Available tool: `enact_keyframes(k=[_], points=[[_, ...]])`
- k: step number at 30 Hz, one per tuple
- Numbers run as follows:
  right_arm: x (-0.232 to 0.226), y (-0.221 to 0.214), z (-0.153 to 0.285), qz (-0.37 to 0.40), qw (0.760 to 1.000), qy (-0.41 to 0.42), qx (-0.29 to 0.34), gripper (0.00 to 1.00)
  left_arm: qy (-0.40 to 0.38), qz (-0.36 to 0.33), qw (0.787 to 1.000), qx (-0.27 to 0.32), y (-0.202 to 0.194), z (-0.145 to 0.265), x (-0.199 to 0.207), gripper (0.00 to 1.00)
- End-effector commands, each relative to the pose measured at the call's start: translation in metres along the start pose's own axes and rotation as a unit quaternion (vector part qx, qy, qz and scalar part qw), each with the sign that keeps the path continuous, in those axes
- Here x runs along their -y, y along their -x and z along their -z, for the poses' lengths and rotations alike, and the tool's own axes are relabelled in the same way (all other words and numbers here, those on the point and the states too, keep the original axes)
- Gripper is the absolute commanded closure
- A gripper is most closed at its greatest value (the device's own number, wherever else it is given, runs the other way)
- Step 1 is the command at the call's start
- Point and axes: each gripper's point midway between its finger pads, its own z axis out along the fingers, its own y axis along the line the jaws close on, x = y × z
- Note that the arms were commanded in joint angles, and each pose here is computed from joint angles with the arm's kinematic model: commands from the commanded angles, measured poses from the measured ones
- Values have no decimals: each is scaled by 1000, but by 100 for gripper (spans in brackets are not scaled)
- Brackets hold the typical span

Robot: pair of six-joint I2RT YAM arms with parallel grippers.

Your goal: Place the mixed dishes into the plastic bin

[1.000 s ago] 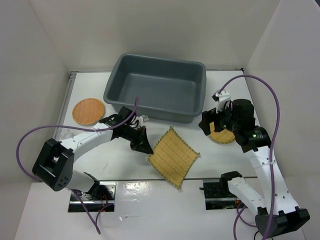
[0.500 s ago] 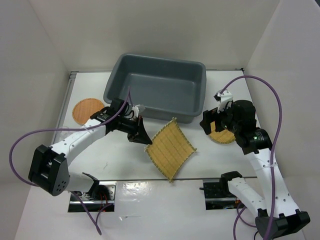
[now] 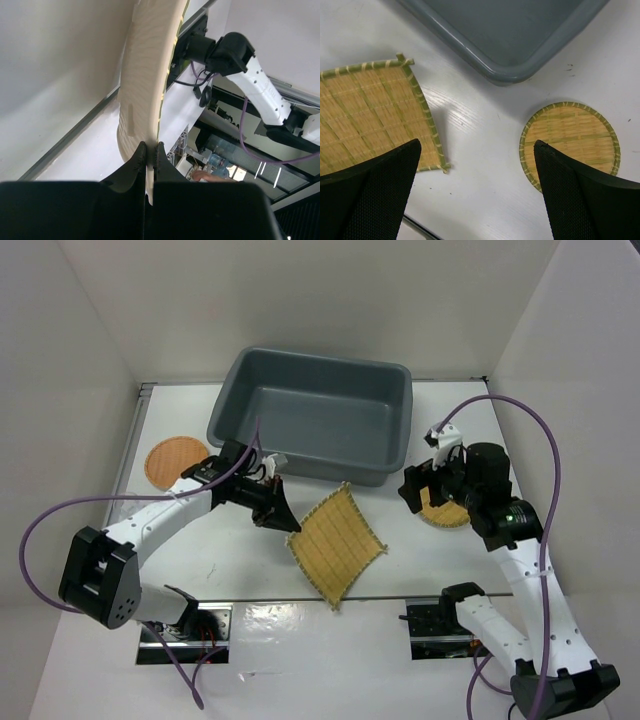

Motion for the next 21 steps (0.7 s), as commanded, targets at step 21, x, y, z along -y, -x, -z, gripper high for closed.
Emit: enact_keyframes(k=[21], points=[[63,30,34,10,974,-203,105,2,-181,-102,978,-5,31,61,127,100]])
